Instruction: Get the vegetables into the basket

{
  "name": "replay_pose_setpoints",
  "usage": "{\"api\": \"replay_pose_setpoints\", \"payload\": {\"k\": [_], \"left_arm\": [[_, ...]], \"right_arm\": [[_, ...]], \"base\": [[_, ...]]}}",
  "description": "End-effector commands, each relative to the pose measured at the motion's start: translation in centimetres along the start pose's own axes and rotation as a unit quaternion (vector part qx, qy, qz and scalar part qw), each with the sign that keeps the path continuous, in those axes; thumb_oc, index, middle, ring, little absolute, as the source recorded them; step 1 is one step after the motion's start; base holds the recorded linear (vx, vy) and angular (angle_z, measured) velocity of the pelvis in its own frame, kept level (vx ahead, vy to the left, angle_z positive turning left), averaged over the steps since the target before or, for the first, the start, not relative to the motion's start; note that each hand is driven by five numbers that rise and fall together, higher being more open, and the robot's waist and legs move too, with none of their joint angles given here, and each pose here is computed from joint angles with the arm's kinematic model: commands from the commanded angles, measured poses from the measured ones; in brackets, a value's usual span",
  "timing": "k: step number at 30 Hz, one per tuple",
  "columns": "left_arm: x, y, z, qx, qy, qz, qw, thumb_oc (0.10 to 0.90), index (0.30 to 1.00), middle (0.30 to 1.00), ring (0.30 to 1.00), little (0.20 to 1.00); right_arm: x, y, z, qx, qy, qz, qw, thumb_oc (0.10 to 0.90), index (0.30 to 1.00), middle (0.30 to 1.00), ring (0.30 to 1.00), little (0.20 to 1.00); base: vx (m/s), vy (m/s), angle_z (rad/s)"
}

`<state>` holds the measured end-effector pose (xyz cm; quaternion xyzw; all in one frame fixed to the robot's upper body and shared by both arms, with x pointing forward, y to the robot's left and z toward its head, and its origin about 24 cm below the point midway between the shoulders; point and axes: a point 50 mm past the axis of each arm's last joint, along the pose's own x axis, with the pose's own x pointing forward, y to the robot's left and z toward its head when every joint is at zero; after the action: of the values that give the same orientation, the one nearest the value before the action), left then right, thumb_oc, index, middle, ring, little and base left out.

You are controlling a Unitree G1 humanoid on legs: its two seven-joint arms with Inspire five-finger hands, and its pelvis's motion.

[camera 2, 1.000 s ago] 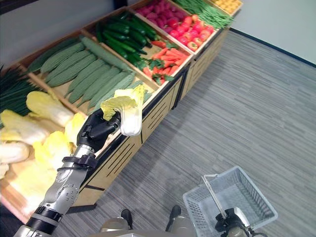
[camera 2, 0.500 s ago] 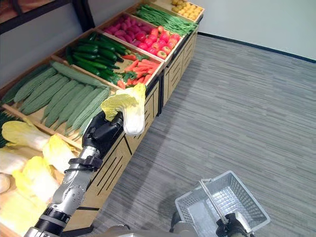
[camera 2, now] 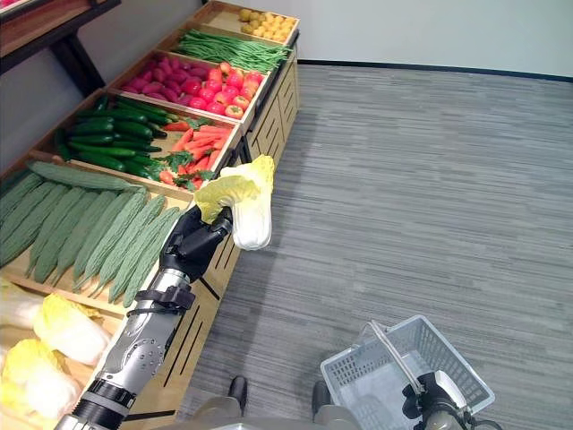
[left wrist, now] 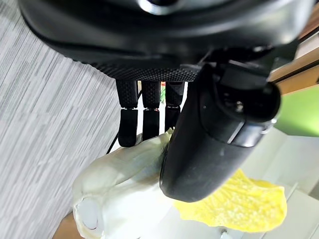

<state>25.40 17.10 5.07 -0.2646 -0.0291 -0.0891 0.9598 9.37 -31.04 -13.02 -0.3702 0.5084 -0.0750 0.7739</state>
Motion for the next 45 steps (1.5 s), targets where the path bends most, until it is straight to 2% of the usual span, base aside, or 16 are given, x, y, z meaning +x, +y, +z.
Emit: {"api": "replay_pose_setpoints", "payload": {"k": [1, 6, 11, 15, 16, 20, 22, 25, 33, 36, 37, 42, 44, 45], "left_arm": [[1.7, -2.8, 5.9, 0.014, -0.143, -0.081, 0.986, 0.400, 0.300, 0.300, 0.300, 0.300], [1.6, -2.6, 5.8, 0.023, -0.132, -0.089, 0.987, 0.400, 0.300, 0.300, 0.300, 0.300], [1.9, -3.0, 5.5, 0.038, -0.115, -0.109, 0.987, 0.400, 0.300, 0.300, 0.300, 0.300], [2.1, -3.3, 5.1, 0.046, -0.098, -0.119, 0.987, 0.400, 0.300, 0.300, 0.300, 0.300], [2.2, -3.4, 5.0, 0.071, -0.086, -0.130, 0.985, 0.400, 0.300, 0.300, 0.300, 0.300], [2.7, -4.1, 5.2, 0.127, -0.067, -0.164, 0.976, 0.400, 0.300, 0.300, 0.300, 0.300], [2.9, -4.3, 5.0, 0.138, -0.062, -0.172, 0.973, 0.400, 0.300, 0.300, 0.300, 0.300], [3.7, -6.1, 4.5, 0.198, -0.047, -0.225, 0.953, 0.400, 0.300, 0.300, 0.300, 0.300], [4.6, -8.3, 3.3, 0.266, -0.034, -0.280, 0.922, 0.400, 0.300, 0.300, 0.300, 0.300], [5.2, -9.0, 3.2, 0.320, -0.038, -0.303, 0.897, 0.400, 0.300, 0.300, 0.300, 0.300], [5.6, -9.6, 3.1, 0.370, -0.048, -0.313, 0.873, 0.400, 0.300, 0.300, 0.300, 0.300], [6.5, -10.4, 2.4, 0.462, -0.063, -0.323, 0.824, 0.400, 0.300, 0.300, 0.300, 0.300], [6.6, -10.5, 1.8, 0.511, -0.064, -0.334, 0.789, 0.400, 0.300, 0.300, 0.300, 0.300], [6.6, -10.5, 1.8, 0.511, -0.065, -0.334, 0.789, 0.400, 0.300, 0.300, 0.300, 0.300]], "right_arm": [[0.7, -2.4, 2.4, 0.030, -0.051, -0.045, 0.997, 0.400, 0.300, 0.300, 0.300, 0.300], [1.3, -4.6, 3.1, 0.091, -0.036, -0.086, 0.991, 0.400, 0.300, 0.300, 0.300, 0.300], [1.6, -9.4, 5.1, 0.076, -0.076, -0.149, 0.983, 0.400, 0.300, 0.300, 0.300, 0.300], [1.5, -11.8, 7.5, 0.075, -0.119, -0.176, 0.974, 0.400, 0.300, 0.300, 0.300, 0.300], [0.8, -13.9, 10.7, 0.060, -0.186, -0.202, 0.960, 0.400, 0.300, 0.300, 0.300, 0.300], [-2.4, -16.6, 16.9, 0.044, -0.336, -0.234, 0.911, 0.400, 0.300, 0.300, 0.300, 0.300], [-3.0, -16.8, 17.7, 0.048, -0.360, -0.235, 0.901, 0.400, 0.300, 0.300, 0.300, 0.300], [-5.6, -17.1, 21.1, 0.058, -0.450, -0.223, 0.863, 0.400, 0.300, 0.300, 0.300, 0.300], [-8.2, -17.2, 25.8, 0.072, -0.526, -0.213, 0.821, 0.400, 0.300, 0.300, 0.300, 0.300], [-8.8, -17.0, 27.2, 0.068, -0.543, -0.207, 0.811, 0.400, 0.300, 0.300, 0.300, 0.300], [-9.5, -16.8, 28.3, 0.070, -0.560, -0.200, 0.801, 0.400, 0.300, 0.300, 0.300, 0.300], [-11.0, -16.1, 30.1, 0.109, -0.595, -0.173, 0.777, 0.400, 0.300, 0.300, 0.300, 0.300], [-12.6, -15.5, 31.3, 0.138, -0.628, -0.149, 0.751, 0.400, 0.300, 0.300, 0.300, 0.300], [-12.6, -15.5, 31.3, 0.138, -0.628, -0.149, 0.752, 0.400, 0.300, 0.300, 0.300, 0.300]], "base": [[0.06, 0.217, -0.38], [0.03, 0.162, -0.36], [0.01, 0.051, -0.03], [0.00, 0.000, 0.00], [0.00, 0.000, 0.00], [0.00, -0.007, -0.11], [0.00, -0.009, -0.09], [0.00, 0.000, 0.00], [0.00, 0.000, 0.00], [0.00, 0.000, 0.00], [0.00, 0.000, 0.00], [0.00, -0.003, 0.01], [0.00, 0.000, 0.00], [0.00, 0.000, 0.00]]}}
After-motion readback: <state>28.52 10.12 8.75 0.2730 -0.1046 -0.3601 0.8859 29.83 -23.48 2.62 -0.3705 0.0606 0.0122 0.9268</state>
